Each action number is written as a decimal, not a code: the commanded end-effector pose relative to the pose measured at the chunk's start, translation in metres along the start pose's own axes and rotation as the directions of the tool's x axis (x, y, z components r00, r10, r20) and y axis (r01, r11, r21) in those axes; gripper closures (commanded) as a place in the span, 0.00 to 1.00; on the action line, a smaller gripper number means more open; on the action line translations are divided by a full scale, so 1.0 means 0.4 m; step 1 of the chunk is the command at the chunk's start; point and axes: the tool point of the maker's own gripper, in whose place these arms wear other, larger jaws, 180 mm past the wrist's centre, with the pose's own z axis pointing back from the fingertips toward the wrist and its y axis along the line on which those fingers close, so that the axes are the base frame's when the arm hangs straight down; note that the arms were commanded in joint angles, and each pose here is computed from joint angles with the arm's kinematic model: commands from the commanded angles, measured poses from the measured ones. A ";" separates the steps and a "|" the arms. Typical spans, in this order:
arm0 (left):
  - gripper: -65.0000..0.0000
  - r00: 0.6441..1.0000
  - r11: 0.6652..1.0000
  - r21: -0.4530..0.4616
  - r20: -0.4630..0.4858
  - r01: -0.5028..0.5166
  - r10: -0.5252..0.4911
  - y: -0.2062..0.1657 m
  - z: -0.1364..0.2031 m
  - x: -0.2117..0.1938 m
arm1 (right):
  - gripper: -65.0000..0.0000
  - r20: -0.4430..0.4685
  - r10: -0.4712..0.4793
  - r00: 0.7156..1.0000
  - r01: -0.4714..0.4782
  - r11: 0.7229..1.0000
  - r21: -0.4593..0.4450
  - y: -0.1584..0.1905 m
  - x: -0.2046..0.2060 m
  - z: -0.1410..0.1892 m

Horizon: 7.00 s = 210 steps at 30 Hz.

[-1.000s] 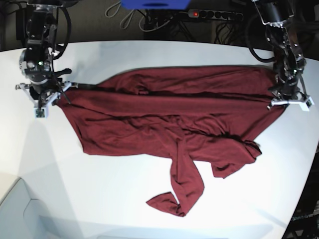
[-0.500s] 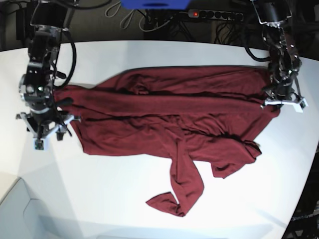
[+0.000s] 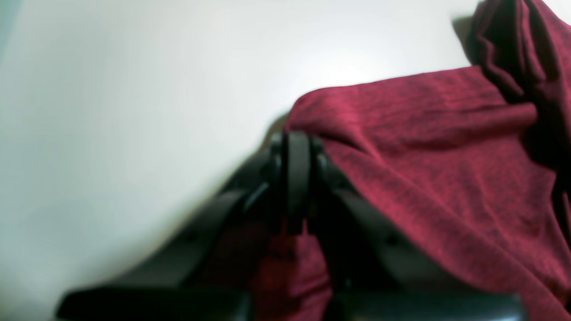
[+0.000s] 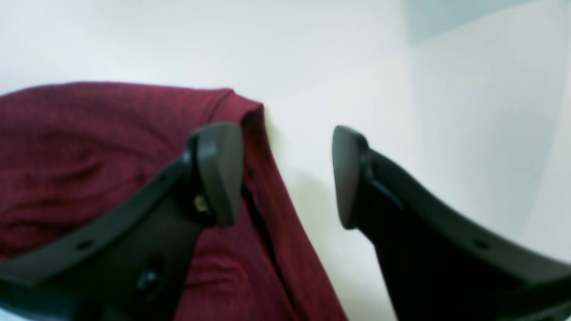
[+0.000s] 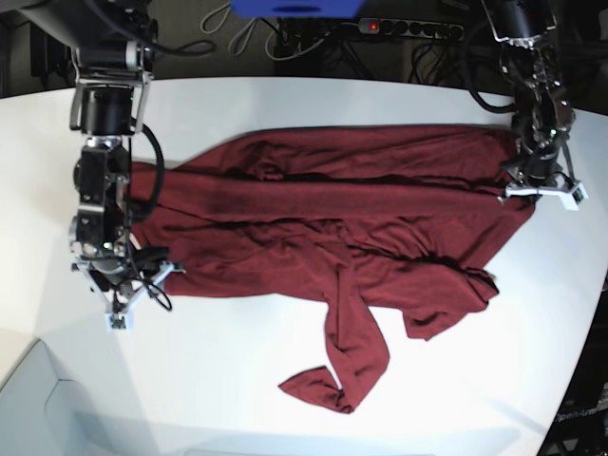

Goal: Layout the t-shirt on the table in an organized manner, then fold the t-shirt properly
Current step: 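Drag the right gripper's held edge toward the shirt's hem, then pull the held shirt edge further with the right gripper, then release, then drag the left gripper's held edge along the shirt toward the hem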

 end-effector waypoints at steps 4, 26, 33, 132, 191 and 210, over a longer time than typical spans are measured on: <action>1.00 0.999 1.000 -0.006 0.038 0.006 -0.005 -0.006 0.000 0.041 | 0.50 0.072 -0.005 0.997 0.006 1.000 -0.006 -0.007 0.051 -0.004; 1.00 0.999 1.000 -0.015 0.032 -0.014 0.015 -0.023 0.000 0.023 | 0.50 0.082 0.062 0.995 -0.069 0.994 0.088 0.128 0.047 -0.019; 1.00 0.999 1.000 -0.015 0.032 -0.014 0.015 -0.023 0.000 0.023 | 0.50 0.082 0.055 0.995 -0.061 0.995 0.083 0.119 0.031 -0.034; 0.62 0.990 0.965 -0.261 0.134 -0.013 0.050 -0.384 -0.064 0.196 | 0.69 0.339 -0.183 0.923 0.270 0.935 -0.228 -0.210 0.042 0.245; 1.00 0.971 0.921 -0.390 0.222 0.005 0.088 -0.636 -0.088 0.323 | 0.69 0.248 -0.182 0.952 0.243 0.939 -0.245 -0.187 -0.091 0.265; 1.00 0.920 0.896 -0.411 0.392 0.170 0.005 -0.912 -0.117 0.471 | 0.69 0.229 -0.142 0.963 0.202 0.942 -0.269 -0.189 -0.141 0.321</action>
